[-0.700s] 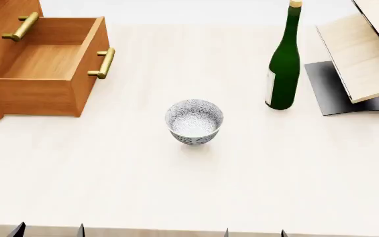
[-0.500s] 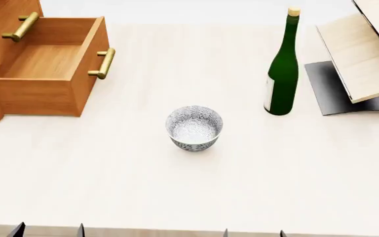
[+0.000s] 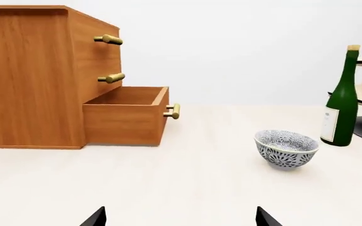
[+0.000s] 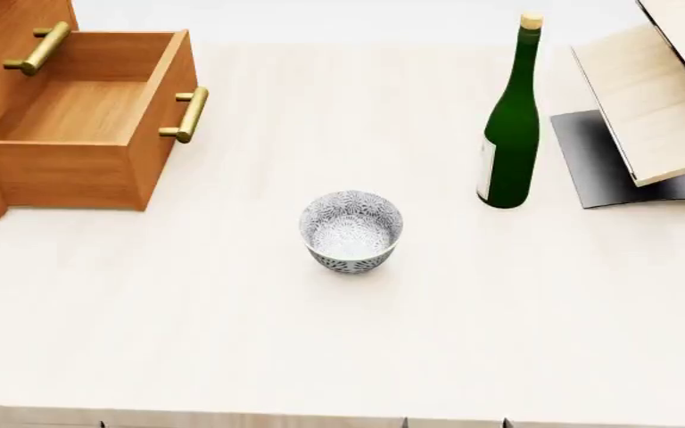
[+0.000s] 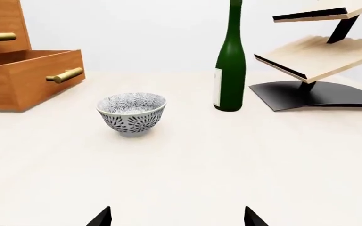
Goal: Put the bowl in the bottom drawer of the cabinet and close it.
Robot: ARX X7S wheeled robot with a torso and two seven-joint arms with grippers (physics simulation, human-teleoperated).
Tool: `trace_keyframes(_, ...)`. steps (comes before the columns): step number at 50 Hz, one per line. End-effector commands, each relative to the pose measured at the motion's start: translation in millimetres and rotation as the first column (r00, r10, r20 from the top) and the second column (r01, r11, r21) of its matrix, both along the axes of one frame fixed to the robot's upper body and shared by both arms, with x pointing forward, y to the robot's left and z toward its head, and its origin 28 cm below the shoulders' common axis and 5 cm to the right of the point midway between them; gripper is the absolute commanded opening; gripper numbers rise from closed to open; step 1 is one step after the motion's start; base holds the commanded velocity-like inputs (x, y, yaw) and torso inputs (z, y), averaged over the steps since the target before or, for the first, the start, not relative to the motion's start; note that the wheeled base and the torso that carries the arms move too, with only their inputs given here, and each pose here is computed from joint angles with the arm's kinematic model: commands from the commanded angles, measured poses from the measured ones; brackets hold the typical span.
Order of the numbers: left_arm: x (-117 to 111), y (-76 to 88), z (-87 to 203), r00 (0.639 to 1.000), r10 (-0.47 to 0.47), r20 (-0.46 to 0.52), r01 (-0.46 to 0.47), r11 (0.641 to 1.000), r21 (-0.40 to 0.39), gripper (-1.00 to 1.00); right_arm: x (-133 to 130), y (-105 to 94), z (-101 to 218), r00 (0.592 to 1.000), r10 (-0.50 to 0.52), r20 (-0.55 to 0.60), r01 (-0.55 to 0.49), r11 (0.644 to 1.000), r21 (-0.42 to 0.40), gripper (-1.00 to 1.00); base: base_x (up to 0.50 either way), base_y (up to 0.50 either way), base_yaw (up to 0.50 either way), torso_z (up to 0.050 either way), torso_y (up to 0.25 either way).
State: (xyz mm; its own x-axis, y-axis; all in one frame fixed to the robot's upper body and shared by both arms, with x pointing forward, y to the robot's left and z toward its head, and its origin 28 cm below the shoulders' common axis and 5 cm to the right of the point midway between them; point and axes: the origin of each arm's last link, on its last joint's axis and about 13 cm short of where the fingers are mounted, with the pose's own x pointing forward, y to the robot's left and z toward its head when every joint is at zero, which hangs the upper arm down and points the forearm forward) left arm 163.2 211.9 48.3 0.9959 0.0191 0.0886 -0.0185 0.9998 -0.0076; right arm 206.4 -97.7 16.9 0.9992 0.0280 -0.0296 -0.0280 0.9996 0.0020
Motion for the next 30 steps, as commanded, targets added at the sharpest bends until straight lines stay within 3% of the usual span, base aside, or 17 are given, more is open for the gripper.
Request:
trace_keyframes(1, -39, 3.2, 4, 0.999, 0.020, 0.027, -0.021, 1.000, 0.017, 1.00, -3, -3.0, 23, 1.000, 0.000, 0.029, 0.001, 1.000, -0.024, 1.00, 0.00, 0.00, 0.00, 0.000, 0.000)
trace_keyframes(4, -40, 4.6, -6, 0.999, 0.036, -0.027, -0.036, 0.999, 0.011, 1.00, -1, -4.1, 43, 0.998, 0.009, 0.065, -0.005, 0.999, -0.054, 1.00, 0.00, 0.00, 0.00, 0.000, 0.000)
trace_keyframes(13, -39, 4.7, -11, 0.999, 0.046, -0.015, -0.046, 0.999, -0.021, 1.00, -4, -6.3, 109, 0.990, 0.022, 0.139, -0.010, 0.996, -0.088, 1.00, 0.00, 0.00, 0.00, 0.000, 0.000)
trace_keyframes(30, -40, 5.3, -10, 0.999, 0.036, -0.017, -0.037, 0.999, -0.025, 1.00, 4, -5.2, 176, 0.964, 0.008, 0.265, 0.019, 0.995, -0.099, 1.00, 0.00, 0.00, 0.00, 0.000, 0.000)
